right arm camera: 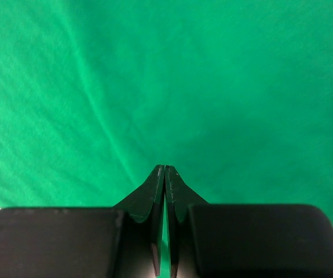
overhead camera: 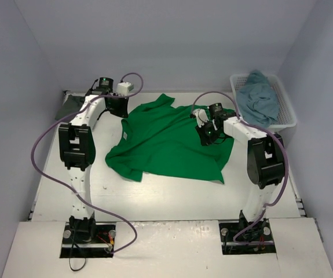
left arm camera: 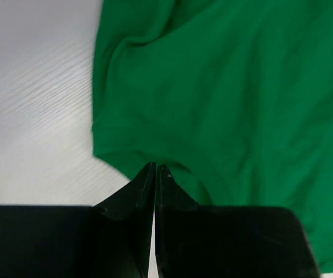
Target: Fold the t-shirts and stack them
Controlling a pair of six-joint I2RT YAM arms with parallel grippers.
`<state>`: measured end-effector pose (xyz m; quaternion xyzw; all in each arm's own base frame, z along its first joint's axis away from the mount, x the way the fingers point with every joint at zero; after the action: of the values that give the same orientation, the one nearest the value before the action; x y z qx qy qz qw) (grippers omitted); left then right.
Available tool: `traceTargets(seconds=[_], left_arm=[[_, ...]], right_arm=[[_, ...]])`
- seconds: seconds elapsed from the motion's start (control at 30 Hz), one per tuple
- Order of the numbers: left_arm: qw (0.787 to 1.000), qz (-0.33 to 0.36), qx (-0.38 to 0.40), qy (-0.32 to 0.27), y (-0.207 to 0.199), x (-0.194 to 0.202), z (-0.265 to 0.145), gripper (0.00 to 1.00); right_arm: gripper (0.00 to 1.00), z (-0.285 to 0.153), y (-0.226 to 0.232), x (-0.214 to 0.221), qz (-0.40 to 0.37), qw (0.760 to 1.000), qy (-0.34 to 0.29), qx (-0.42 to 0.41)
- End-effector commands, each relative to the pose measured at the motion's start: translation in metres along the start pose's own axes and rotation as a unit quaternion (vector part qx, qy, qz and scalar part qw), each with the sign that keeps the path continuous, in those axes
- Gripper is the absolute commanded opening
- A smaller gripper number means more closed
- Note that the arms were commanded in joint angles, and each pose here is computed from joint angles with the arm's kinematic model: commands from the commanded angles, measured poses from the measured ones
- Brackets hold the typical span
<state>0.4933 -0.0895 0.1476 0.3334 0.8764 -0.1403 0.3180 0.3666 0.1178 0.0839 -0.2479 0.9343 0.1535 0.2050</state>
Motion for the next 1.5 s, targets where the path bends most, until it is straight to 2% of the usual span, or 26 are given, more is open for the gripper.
traceTargets(seconds=[0.0, 0.17, 0.27, 0.37, 0.6, 0.83, 0.93, 1.1, 1.37, 1.47], left_arm=[[0.997, 0.021, 0.037, -0.060, -0.013, -0.040, -0.012, 0.00], [0.994, 0.035, 0.061, -0.088, -0.018, -0.057, 0.006, 0.00], [0.990, 0.050, 0.069, -0.114, -0.013, -0.076, 0.030, 0.00], [0.989, 0.046, 0.072, -0.118, -0.011, -0.081, 0.041, 0.00], [0.990, 0.033, 0.084, -0.111, -0.013, -0.075, 0.076, 0.00], [0.990, 0.023, 0.084, -0.115, -0.013, -0.072, 0.091, 0.00], [0.991, 0.028, 0.062, -0.117, -0.007, -0.074, 0.093, 0.00], [0.995, 0.030, -0.026, -0.092, 0.011, -0.074, 0.091, 0.00], [0.988, 0.008, -0.148, -0.049, 0.039, -0.068, 0.075, 0.00], [0.985, 0.001, -0.168, -0.033, 0.044, -0.064, 0.073, 0.00]], right_arm=[[0.00, -0.017, 0.011, 0.003, -0.009, 1.000, -0.009, -0.008], [0.00, -0.015, 0.012, 0.016, -0.002, 1.000, 0.004, -0.011], [0.00, -0.009, 0.016, 0.029, 0.009, 1.000, 0.023, -0.015], [0.00, -0.008, 0.016, 0.034, 0.012, 0.999, 0.029, -0.015], [0.00, -0.014, 0.019, 0.038, 0.014, 0.999, 0.030, -0.010], [0.00, -0.013, 0.024, 0.041, 0.021, 0.999, 0.036, -0.019], [0.00, -0.014, 0.028, 0.047, 0.013, 0.999, 0.046, -0.021], [0.00, -0.023, 0.030, 0.056, -0.004, 0.998, 0.064, -0.008], [0.00, -0.033, 0.026, 0.074, -0.034, 0.995, 0.088, 0.031], [0.00, -0.034, 0.025, 0.078, -0.040, 0.994, 0.094, 0.037]])
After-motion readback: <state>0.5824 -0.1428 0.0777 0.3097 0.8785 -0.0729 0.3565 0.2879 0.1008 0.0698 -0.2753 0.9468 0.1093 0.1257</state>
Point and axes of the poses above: each gripper's point midway between its finger pads, its own z axis out along the fingers, its own y axis along the line the jaws close on, x = y × z, the point moved 5 cm from there along -z, back along the fingers, and after that the axes turned 13 degrees about z, right-handed, at the moved point
